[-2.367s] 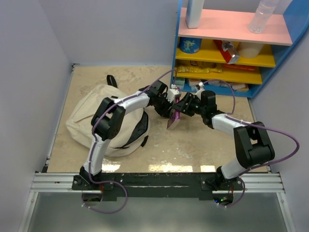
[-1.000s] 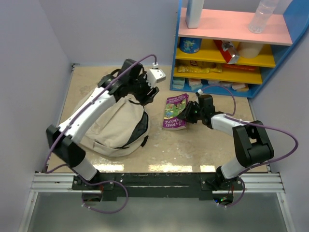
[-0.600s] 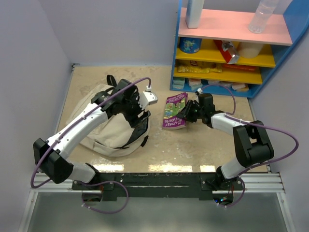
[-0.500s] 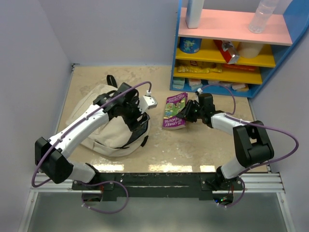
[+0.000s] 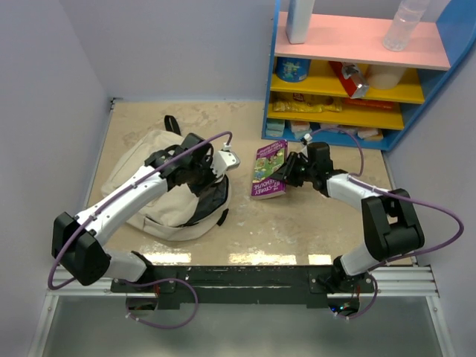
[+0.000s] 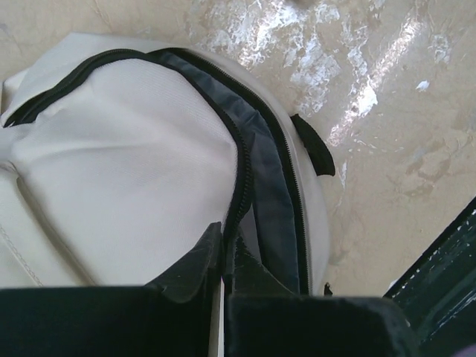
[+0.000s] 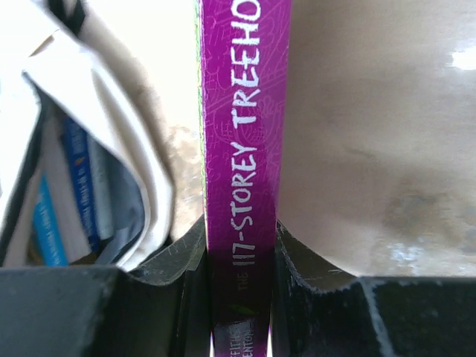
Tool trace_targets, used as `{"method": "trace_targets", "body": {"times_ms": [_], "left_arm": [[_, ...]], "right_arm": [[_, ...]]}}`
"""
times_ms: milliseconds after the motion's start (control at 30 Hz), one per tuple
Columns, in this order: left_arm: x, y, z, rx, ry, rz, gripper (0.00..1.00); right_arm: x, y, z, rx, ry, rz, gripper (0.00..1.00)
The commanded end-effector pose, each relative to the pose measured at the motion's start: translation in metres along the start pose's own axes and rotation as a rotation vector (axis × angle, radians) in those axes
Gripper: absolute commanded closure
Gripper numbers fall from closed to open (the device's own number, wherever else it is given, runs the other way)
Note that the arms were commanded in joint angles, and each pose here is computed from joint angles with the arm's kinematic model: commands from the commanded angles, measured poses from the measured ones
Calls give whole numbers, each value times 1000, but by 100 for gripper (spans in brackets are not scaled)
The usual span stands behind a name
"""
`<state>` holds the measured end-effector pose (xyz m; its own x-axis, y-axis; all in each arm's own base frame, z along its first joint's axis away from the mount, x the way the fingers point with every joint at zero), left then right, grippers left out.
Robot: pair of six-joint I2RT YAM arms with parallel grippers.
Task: Pack the student bag
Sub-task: Pick up the book from the center of the board, then place the book in the student bag.
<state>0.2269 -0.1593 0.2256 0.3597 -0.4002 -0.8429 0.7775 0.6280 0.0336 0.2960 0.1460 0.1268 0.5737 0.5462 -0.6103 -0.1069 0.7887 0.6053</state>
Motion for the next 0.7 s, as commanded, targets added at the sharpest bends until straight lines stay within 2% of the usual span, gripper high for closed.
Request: {"method": "trace_targets", "body": {"times_ms": [0,267,467,667], "left_arm": [[-18,9,15,34,-101,93,100],[-87,23,43,130,-351,213,100],[-101,11,45,158,-418,123,100],[-103,5,47,183,-420,61,100]], "right_arm": [[-23,55,31,-118,-74,289,100],[-58,99,18,-144,-28,635,100],[-55,119,-16,-95,97,782,100],[-45,144,-53,-124,212,918,100]]}}
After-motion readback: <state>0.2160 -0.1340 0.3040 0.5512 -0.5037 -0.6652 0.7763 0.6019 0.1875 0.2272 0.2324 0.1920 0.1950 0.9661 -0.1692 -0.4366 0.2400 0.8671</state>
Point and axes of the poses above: each gripper's point midway between its finger pads, its own x axis out along the fingers, its own y axis along the line the jaws close on, z = x × y, the point moved 8 cm from there along -x, back along the fingers, and after that the axes turned 8 degrees about -x, right-handed, at the moved point
